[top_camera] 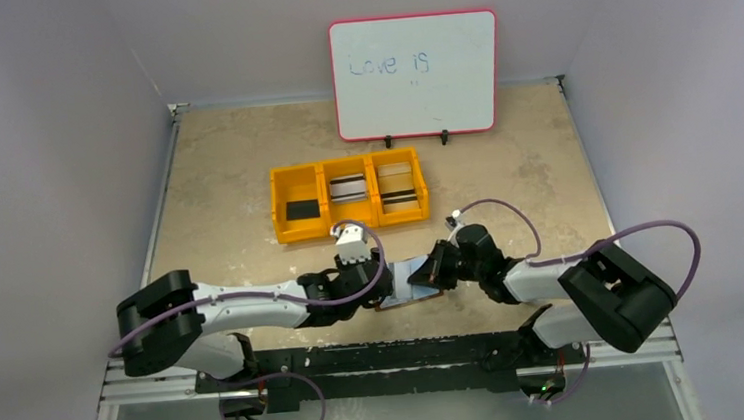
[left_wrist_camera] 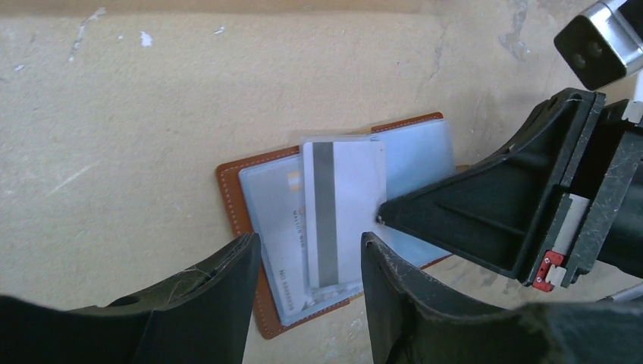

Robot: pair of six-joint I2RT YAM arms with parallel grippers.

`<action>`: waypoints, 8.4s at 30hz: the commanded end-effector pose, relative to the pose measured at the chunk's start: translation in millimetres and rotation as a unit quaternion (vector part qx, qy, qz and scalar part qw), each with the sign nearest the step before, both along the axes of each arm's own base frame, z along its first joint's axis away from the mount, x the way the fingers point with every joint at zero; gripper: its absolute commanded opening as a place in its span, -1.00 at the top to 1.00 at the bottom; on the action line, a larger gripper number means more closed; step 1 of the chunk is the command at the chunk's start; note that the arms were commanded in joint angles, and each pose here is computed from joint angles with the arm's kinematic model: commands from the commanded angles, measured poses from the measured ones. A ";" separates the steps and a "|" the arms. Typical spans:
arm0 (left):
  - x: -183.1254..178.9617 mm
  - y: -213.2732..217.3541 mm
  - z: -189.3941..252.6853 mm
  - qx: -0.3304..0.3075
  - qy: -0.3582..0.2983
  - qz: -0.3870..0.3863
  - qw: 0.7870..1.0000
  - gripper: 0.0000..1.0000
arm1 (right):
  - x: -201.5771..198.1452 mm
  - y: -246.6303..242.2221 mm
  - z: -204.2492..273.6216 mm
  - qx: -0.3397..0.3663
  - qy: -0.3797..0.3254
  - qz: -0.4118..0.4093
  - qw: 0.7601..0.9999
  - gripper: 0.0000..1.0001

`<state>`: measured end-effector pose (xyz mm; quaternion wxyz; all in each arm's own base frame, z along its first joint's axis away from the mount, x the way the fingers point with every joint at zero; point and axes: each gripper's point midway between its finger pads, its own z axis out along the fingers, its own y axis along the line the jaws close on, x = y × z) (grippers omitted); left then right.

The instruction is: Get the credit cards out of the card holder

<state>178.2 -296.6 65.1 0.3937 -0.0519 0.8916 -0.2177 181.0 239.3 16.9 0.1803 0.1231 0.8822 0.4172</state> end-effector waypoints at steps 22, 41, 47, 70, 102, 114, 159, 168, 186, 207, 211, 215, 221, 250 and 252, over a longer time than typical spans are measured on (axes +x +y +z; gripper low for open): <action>-3.3 17.9 -81.0 0.220 0.081 0.000 0.972 0.63 | 13.1 -14.4 5.5 -0.016 -0.017 -0.027 0.999 1.00; -1.4 6.9 -79.6 0.199 0.071 -0.012 0.977 0.71 | 12.7 -32.2 6.3 -0.028 -0.019 -0.035 0.999 0.94; -2.7 0.2 -82.2 0.193 0.070 -0.026 0.978 0.75 | 10.3 -32.4 -1.2 -0.017 -0.003 -0.050 0.999 0.54; -2.9 -0.7 -77.9 0.178 0.065 -0.017 0.982 0.89 | 18.5 -52.8 -2.5 -0.074 -0.005 -0.093 0.993 1.00; 23.3 -15.8 4.6 0.092 -0.016 0.018 0.996 0.59 | 85.4 -96.6 195.6 -0.079 -0.339 -0.211 0.913 1.00; 37.4 83.7 60.4 0.072 -0.079 0.116 0.987 -0.18 | 110.6 -44.4 292.7 -0.077 -0.623 -0.063 0.776 1.00; 42.1 282.4 162.6 0.134 -0.124 0.329 0.927 -0.69 | 232.9 124.0 126.9 -0.417 -0.590 0.340 0.602 1.00; 42.1 280.1 161.5 0.131 -0.121 0.324 0.929 -0.71 | 252.6 132.3 106.3 -0.457 -0.581 0.364 0.567 0.97; 35.3 288.4 170.3 0.108 -0.140 0.340 0.924 -0.74 | 267.9 148.4 104.4 -0.497 -0.605 0.382 0.491 0.66; 40.8 279.6 162.1 0.120 -0.127 0.321 0.931 -0.76 | 180.4 59.1 250.5 -0.258 -0.536 -0.025 0.804 -0.27; 43.1 276.4 157.7 0.129 -0.120 0.314 0.933 -0.76 | 139.8 45.3 187.9 -0.238 -0.383 -0.001 0.892 -0.28; 45.9 274.9 153.2 0.143 -0.112 0.312 0.933 -0.77 | 95.5 28.8 121.0 -0.219 -0.258 0.002 0.941 -0.25; 47.9 276.2 150.2 0.158 -0.106 0.316 0.929 -0.77 | 42.4 39.2 75.8 -0.207 -0.177 0.059 0.960 -0.17; 48.5 276.4 148.1 0.163 -0.103 0.318 0.928 -0.76 | -17.7 5.4 -2.2 -0.433 -0.105 0.073 0.892 0.18; 48.5 276.1 147.6 0.163 -0.102 0.318 0.928 -0.76 | -19.0 9.9 1.1 -0.417 -0.107 0.076 0.899 0.39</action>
